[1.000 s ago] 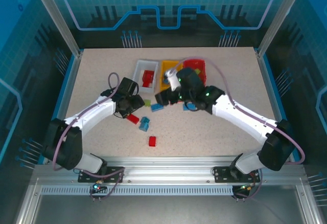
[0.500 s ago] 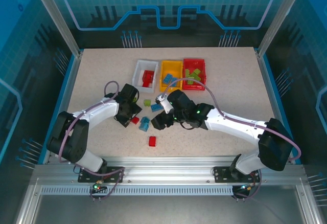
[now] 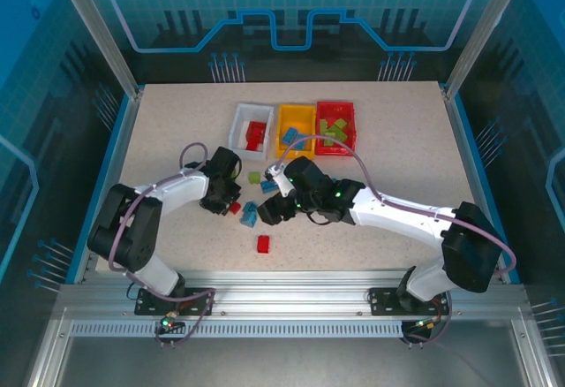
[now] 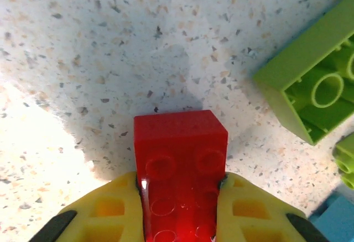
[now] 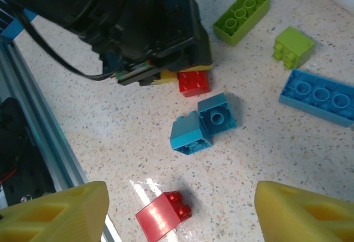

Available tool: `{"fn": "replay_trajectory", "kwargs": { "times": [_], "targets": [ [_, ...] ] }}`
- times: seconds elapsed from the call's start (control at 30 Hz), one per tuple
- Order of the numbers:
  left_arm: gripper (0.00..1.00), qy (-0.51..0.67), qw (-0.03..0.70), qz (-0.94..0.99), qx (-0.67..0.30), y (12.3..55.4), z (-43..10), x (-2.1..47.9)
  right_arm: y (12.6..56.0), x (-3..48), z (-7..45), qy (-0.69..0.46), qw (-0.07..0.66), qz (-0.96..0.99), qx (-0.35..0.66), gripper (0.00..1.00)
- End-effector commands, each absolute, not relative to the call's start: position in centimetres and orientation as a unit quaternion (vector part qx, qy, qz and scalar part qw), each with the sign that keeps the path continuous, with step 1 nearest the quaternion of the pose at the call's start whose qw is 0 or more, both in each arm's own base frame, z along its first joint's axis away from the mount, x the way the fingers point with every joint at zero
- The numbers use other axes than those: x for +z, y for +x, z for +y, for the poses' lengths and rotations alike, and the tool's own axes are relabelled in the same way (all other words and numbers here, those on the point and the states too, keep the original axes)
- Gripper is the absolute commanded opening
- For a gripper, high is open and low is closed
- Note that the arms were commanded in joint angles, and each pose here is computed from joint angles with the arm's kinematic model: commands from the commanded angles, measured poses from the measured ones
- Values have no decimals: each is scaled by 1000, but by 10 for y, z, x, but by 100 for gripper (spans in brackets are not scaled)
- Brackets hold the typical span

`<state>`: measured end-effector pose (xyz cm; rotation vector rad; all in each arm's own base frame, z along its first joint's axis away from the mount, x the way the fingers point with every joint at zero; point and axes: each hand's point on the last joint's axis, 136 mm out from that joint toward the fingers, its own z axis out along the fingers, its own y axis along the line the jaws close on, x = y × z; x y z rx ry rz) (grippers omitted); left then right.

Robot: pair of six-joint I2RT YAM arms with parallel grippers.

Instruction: Sort the legos into containers by color

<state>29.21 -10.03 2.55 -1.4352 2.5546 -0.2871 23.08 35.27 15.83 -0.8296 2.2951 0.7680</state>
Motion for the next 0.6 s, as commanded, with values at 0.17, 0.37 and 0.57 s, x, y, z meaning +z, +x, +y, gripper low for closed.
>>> {"fn": "replay_trajectory", "kwargs": {
  "times": [0.17, 0.37, 0.57],
  "targets": [
    [20, -341, 235, 906, -90, 344, -92, 116, 276, 209, 320, -169, 402, 851, 294, 74],
    [20, -204, 250, 946, -43, 409, -109, 139, 319, 232, 306, -85, 441, 832, 324, 77],
    [21, -122, 248, 961, 19, 475, -116, 136, 345, 246, 312, -75, 446, 833, 320, 77]
  ]
}}
